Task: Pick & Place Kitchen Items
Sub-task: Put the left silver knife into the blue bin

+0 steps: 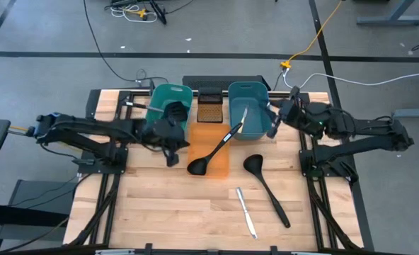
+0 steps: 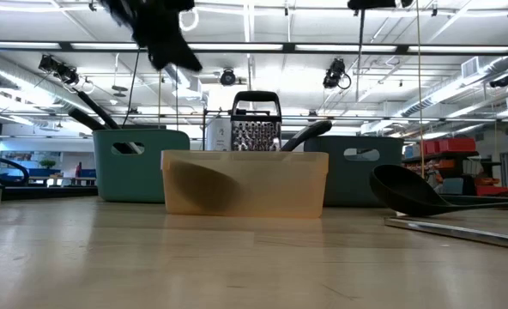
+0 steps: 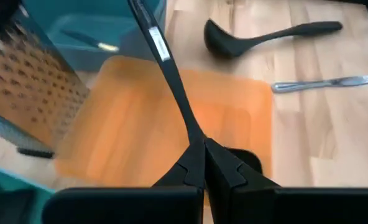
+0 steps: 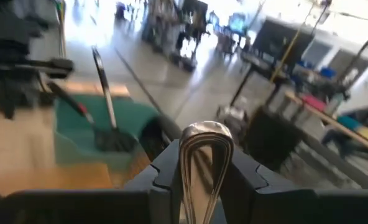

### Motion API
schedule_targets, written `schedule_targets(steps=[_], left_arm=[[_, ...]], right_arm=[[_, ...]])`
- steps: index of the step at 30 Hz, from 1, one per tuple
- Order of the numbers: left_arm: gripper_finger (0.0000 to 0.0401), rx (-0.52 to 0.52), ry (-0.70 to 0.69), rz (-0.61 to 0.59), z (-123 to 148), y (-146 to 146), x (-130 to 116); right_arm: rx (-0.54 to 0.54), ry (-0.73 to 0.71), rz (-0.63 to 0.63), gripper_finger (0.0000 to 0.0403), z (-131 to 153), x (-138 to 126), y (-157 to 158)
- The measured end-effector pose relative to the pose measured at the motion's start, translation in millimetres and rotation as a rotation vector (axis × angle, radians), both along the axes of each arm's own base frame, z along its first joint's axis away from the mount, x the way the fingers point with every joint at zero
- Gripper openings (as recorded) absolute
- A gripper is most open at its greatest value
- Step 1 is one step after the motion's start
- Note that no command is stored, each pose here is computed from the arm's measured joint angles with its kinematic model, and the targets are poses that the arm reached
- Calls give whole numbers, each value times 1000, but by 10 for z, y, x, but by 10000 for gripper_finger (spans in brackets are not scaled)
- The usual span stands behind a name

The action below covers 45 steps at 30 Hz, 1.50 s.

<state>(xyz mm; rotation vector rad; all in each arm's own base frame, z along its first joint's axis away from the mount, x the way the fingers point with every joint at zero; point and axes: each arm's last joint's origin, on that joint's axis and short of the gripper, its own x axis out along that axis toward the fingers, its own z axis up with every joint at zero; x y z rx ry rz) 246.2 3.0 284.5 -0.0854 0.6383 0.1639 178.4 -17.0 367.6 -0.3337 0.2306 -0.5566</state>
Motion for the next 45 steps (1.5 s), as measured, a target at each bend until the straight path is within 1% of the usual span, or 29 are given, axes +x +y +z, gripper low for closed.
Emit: schedule_targets(steps=[3,6,9,12,14,17,20,22,24,26,29,31,36,45], left_arm=[[4,6,-68,52,-269,-42,8],[15,-11,-146,73,-492,-79,-14],[31,-20,-228,57,-608,-118,-36],[40,-13,-254,41,-670,-147,-58],[42,-12,-260,37,-673,-157,-60],[42,-11,-258,32,-676,-166,-62],[43,-9,-257,30,-677,-166,-62],[43,-9,-257,31,-677,-166,-62],[43,-8,-256,30,-678,-166,-63],[44,-8,-254,30,-679,-166,-63],[44,-4,-253,19,-679,-184,-65],[44,5,-251,3,-680,-211,-67],[44,8,-250,-24,-680,-263,-71],[44,16,-250,-33,-679,-275,-72]], right_arm=[[18,82,-43,82,62,40,-116],[69,152,-58,82,120,106,-273],[137,227,-63,82,109,230,-473],[213,260,-72,82,145,349,-685],[252,308,-83,82,124,435,-836],[307,366,-101,82,7,590,-1068],[337,422,-152,82,-103,707,-1314],[379,492,-185,82,-260,773,-1484],[444,551,-182,82,-465,839,-1646],[494,571,-166,82,-621,890,-1785],[530,614,-173,82,-833,956,-1944],[561,650,-172,82,-962,981,-2006],[611,681,-147,82,-1148,1041,-2077],[651,740,-151,82,-1372,1101,-2134]])
